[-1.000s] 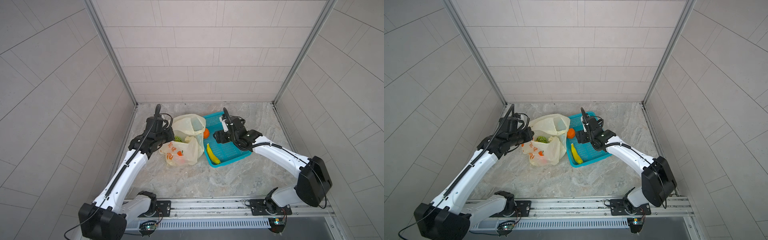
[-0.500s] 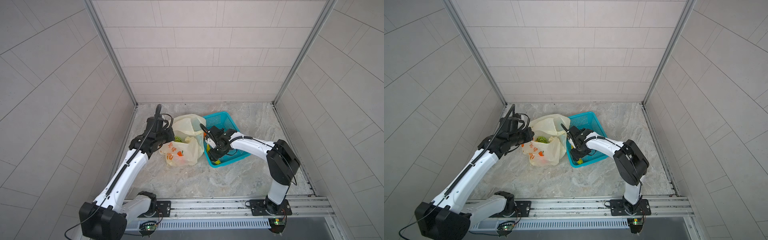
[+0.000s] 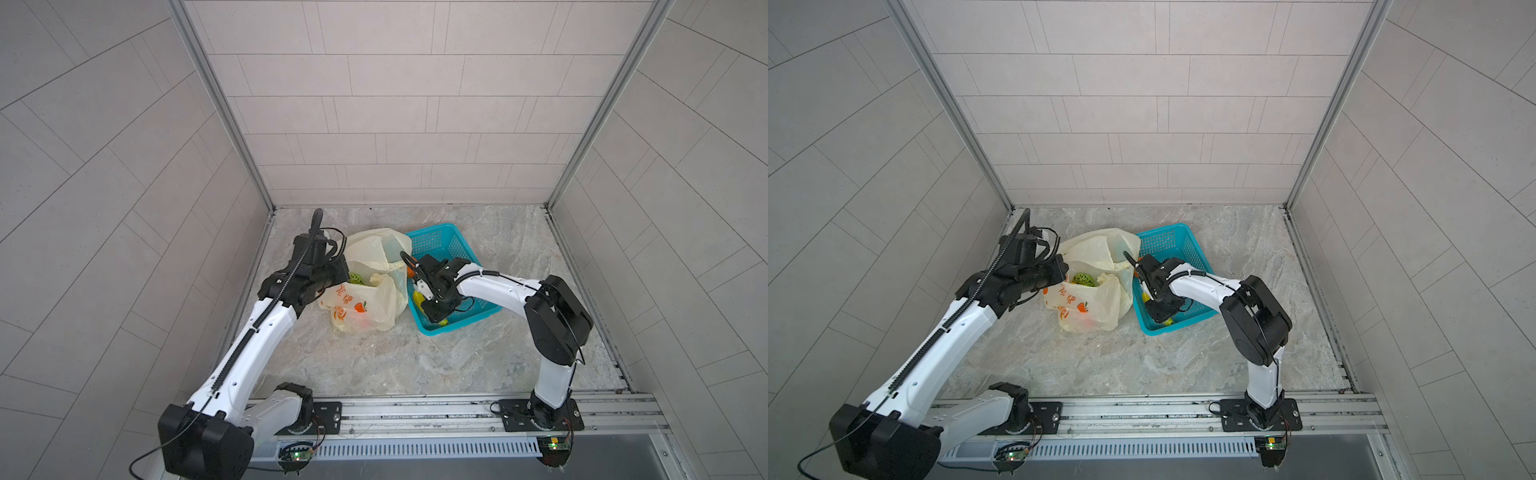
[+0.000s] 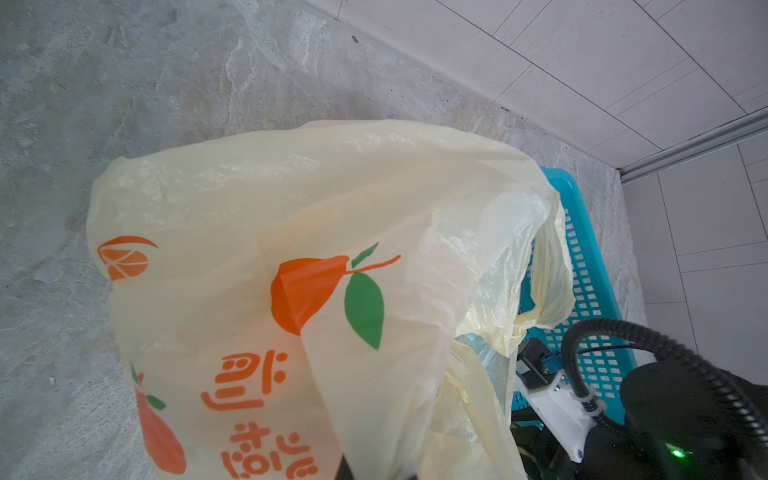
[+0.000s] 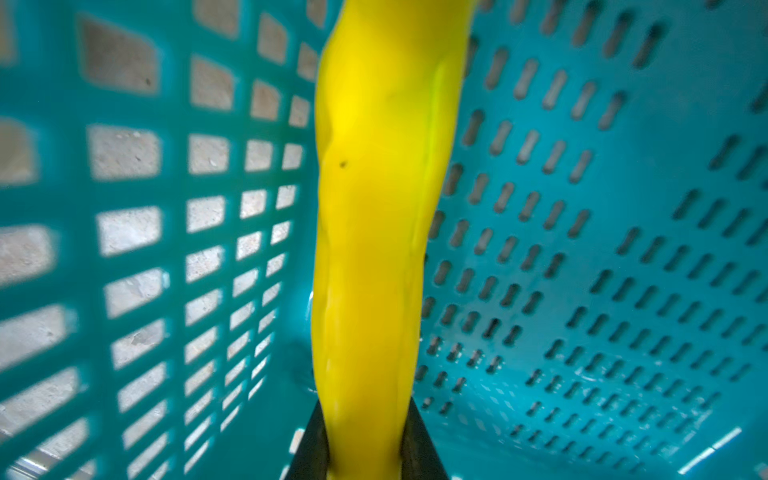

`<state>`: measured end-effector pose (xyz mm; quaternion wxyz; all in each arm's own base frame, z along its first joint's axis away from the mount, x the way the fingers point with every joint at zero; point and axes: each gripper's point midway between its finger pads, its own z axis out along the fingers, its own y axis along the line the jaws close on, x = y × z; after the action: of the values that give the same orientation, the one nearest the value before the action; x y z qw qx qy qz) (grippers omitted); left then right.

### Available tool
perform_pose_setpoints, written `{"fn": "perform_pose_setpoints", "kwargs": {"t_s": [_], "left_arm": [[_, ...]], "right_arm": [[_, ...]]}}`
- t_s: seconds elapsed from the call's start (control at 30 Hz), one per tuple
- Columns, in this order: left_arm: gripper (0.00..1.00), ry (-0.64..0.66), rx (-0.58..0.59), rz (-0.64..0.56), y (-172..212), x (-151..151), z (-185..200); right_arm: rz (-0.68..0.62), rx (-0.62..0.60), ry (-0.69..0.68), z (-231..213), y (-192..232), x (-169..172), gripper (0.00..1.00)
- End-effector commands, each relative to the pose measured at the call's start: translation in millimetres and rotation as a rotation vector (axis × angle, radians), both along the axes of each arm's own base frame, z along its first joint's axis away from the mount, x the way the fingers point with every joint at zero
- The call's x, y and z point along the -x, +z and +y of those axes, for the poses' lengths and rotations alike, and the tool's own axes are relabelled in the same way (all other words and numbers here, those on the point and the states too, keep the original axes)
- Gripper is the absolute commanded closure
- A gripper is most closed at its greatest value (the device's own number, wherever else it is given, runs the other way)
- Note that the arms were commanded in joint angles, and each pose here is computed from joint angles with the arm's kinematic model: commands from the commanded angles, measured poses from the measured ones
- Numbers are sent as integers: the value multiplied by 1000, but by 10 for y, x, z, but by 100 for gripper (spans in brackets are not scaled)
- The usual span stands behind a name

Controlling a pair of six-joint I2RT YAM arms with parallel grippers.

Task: Place the fruits into the plastic bag
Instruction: 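Move the right gripper back to the basket and grasp the yellow banana, then carry the banana into the bag opening with the right gripper, release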

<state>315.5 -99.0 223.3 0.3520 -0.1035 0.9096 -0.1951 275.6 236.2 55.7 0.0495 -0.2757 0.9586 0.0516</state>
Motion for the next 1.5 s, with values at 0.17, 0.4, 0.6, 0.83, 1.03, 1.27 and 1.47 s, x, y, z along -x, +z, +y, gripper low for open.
{"fn": "perform_pose_setpoints", "kwargs": {"t_s": [0.17, 0.4, 0.6, 0.83, 1.03, 1.27, 1.47], "left_arm": [[100, -22, 1, -21, 44, -33, -38], [100, -46, 22, -28, 60, -21, -88], [100, -52, 24, -35, 82, -15, -94], [100, -52, 37, -43, 125, 17, -100], [100, -50, 38, -50, 151, 15, -95], [100, -51, 32, -48, 134, 15, -92], [100, -68, 45, -57, 149, 36, -120]], "right_arm": [[-241, -75, -138, -294, 943, -486, 85], [-377, -236, 24, 184, 1502, -497, 85], [-528, -398, 221, 939, 1872, -344, 84], [-473, -532, 276, 1419, 1932, -371, 84], [-373, -501, 360, 1642, 1587, -198, 84], [-255, -484, 383, 1695, 1226, -5, 84], [-208, -457, 292, 1701, 954, -246, 83]]}}
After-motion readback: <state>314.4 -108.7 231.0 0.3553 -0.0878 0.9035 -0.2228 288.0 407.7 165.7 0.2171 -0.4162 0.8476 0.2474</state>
